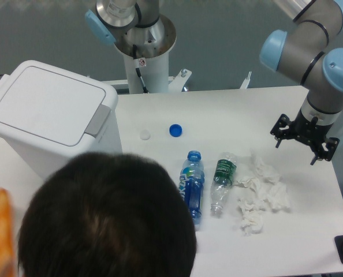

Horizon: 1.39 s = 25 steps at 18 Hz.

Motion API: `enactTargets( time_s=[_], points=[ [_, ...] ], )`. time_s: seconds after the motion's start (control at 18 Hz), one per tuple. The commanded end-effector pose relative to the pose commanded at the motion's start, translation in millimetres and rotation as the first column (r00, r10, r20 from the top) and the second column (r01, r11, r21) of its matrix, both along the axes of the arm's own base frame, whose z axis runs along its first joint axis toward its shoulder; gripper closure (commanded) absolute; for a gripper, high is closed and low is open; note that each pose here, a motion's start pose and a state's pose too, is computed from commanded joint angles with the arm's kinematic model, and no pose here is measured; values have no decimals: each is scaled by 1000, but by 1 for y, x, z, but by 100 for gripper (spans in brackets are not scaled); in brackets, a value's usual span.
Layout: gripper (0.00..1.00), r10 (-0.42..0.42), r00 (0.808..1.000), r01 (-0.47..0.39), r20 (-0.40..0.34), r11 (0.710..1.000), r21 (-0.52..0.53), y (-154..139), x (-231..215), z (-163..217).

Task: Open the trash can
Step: 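Lift the gripper up from its start pose above the tissues, then move the gripper over toward the white trash can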

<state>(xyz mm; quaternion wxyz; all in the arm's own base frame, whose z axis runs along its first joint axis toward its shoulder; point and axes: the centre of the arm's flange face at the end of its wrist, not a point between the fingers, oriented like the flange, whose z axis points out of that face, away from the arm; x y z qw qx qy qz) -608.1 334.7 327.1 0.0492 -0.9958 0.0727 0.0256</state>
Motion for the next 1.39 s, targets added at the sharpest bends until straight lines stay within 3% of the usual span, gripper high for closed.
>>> enactTargets(
  time_s=[0.39, 0.56, 0.67, 0.78, 1.06, 1.39],
  points=[
    [0, -5, 1000, 5, -4, 1000, 2, 4, 3, 4],
    [0, -38, 999, 35, -26, 993, -114, 15, 15, -3],
    [0, -51, 998, 45, -40, 990, -135, 30, 29, 6],
    [0, 2, 1000, -5, -25, 992, -128, 31, 41, 18],
    [0, 46, 998, -42, 43, 996, -84, 51, 85, 48],
    [0, 39, 994, -45, 105, 998, 53, 53, 138, 118]
  ],
)
